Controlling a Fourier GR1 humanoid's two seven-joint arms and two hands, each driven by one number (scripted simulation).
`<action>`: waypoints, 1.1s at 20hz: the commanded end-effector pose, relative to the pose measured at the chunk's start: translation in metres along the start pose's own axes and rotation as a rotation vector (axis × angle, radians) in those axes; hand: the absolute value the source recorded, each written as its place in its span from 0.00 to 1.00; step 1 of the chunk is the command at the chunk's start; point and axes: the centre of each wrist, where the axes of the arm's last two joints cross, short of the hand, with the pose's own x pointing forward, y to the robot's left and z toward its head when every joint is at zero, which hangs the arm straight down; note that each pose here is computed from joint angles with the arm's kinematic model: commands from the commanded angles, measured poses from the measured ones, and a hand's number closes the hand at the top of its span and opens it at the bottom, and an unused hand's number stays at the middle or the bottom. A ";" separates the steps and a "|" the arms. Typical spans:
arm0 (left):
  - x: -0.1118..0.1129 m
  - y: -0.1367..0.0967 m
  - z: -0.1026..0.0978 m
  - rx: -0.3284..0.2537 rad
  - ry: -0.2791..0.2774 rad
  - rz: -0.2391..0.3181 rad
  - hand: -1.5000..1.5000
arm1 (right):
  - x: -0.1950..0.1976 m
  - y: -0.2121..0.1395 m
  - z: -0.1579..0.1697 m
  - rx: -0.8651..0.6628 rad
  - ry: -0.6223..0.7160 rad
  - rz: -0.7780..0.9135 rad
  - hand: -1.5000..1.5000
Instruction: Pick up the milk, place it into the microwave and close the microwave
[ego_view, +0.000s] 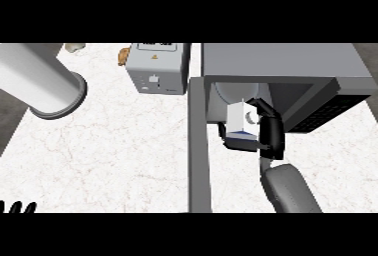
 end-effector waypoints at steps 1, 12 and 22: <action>0.008 0.013 0.001 0.001 0.004 -0.010 0.00 | -0.008 0.017 -0.016 -0.028 0.069 0.028 1.00; -0.002 0.004 -0.008 -0.012 -0.007 0.014 0.00 | -0.054 0.020 -0.053 -0.072 0.102 0.171 1.00; -0.002 0.013 -0.008 -0.040 0.011 0.013 0.00 | -0.050 -0.022 -0.091 -0.074 0.083 0.351 1.00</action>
